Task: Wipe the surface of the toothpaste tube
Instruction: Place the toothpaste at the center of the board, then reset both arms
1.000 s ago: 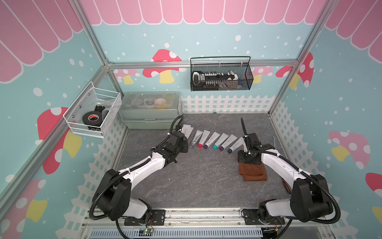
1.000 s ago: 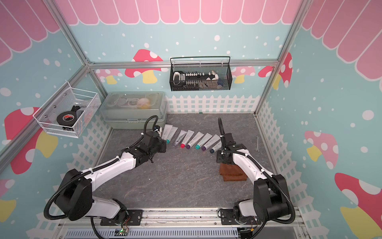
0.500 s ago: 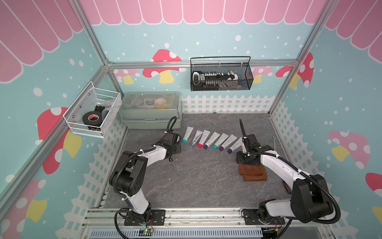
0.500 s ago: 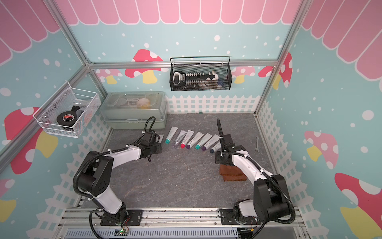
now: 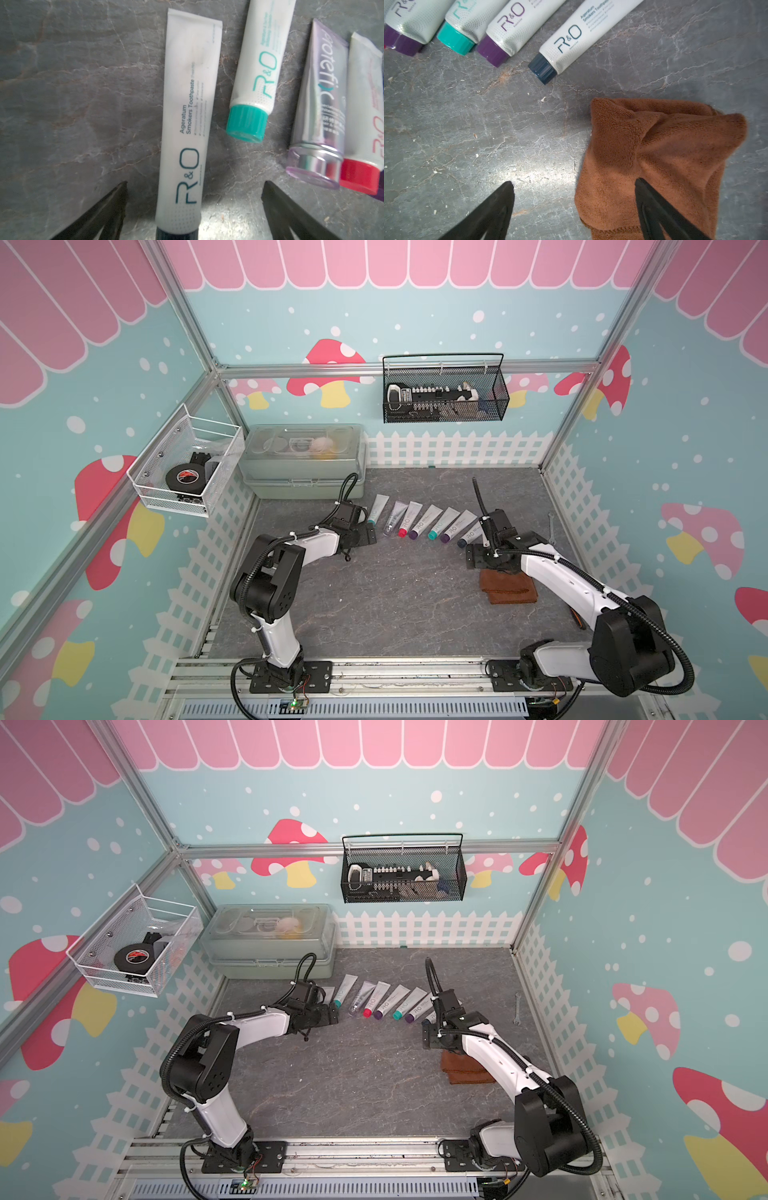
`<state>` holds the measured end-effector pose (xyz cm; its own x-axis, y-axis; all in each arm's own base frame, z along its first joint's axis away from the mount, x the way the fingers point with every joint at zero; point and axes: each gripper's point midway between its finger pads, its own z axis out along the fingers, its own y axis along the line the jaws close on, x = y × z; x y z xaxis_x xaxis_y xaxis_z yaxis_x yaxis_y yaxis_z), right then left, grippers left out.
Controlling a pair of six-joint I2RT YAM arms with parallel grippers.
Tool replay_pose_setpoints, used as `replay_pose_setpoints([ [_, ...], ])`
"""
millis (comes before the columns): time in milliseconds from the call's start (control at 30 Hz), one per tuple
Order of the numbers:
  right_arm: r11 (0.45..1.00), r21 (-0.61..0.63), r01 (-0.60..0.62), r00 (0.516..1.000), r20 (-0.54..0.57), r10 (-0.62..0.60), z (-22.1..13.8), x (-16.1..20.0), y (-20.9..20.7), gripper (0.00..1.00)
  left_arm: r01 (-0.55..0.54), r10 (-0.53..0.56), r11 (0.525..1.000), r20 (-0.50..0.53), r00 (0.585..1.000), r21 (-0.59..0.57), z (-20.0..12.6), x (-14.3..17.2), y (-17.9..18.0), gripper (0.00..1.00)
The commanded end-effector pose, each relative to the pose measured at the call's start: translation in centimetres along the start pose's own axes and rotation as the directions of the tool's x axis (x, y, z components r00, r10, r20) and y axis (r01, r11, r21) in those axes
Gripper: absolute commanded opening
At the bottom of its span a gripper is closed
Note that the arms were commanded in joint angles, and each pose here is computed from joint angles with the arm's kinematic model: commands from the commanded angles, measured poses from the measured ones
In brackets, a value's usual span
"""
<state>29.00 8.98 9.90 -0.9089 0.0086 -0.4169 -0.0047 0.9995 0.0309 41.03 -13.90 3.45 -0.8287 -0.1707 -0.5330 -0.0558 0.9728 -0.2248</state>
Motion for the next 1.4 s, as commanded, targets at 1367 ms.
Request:
replay_pose_setpoints([
  [1367, 0.95, 0.311, -0.022, 0.624, 0.747, -0.23, 2.2, -8.3, -10.2, 0.99, -0.08, 0.207, 0.976, 0.748, 0.63, -0.203, -11.3, -5.9, 12.4, 0.99],
])
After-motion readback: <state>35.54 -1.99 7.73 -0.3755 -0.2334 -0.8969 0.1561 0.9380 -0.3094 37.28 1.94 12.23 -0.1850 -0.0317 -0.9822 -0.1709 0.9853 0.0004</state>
